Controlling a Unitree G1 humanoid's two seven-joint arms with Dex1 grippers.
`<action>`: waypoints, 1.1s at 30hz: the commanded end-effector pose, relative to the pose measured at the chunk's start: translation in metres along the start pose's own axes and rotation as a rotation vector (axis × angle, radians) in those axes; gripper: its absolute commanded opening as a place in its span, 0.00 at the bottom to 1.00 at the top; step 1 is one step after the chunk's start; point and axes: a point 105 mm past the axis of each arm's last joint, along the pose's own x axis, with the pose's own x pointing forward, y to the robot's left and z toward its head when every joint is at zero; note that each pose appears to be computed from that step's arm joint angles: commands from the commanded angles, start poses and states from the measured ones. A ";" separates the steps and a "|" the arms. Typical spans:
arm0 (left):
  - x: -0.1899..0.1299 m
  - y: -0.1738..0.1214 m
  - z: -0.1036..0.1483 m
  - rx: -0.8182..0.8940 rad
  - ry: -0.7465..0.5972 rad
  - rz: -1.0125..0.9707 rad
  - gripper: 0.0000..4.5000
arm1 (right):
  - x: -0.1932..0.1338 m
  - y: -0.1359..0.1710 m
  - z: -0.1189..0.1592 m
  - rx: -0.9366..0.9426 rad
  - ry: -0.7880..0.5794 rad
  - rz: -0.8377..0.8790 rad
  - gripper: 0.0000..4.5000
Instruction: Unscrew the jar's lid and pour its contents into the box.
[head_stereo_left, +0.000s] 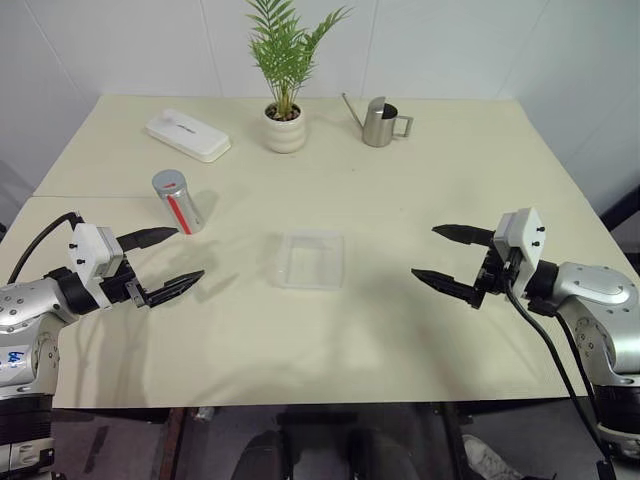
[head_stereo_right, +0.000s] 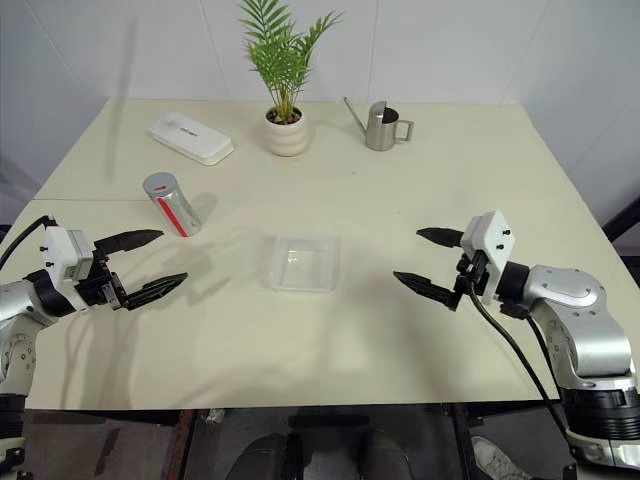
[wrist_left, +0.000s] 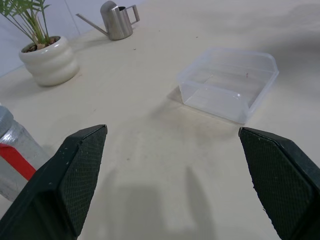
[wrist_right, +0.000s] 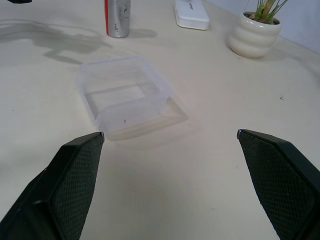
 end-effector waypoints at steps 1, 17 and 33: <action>-0.009 0.005 0.009 0.040 -0.016 0.046 1.00 | -0.006 0.001 0.011 -0.034 -0.023 -0.011 1.00; -0.009 0.022 -0.023 -0.159 -0.050 0.771 1.00 | 0.038 0.015 0.044 -0.012 -0.235 0.062 1.00; 0.066 0.058 -0.024 -0.239 -0.097 0.965 1.00 | 0.098 0.031 0.096 0.037 -0.438 0.098 1.00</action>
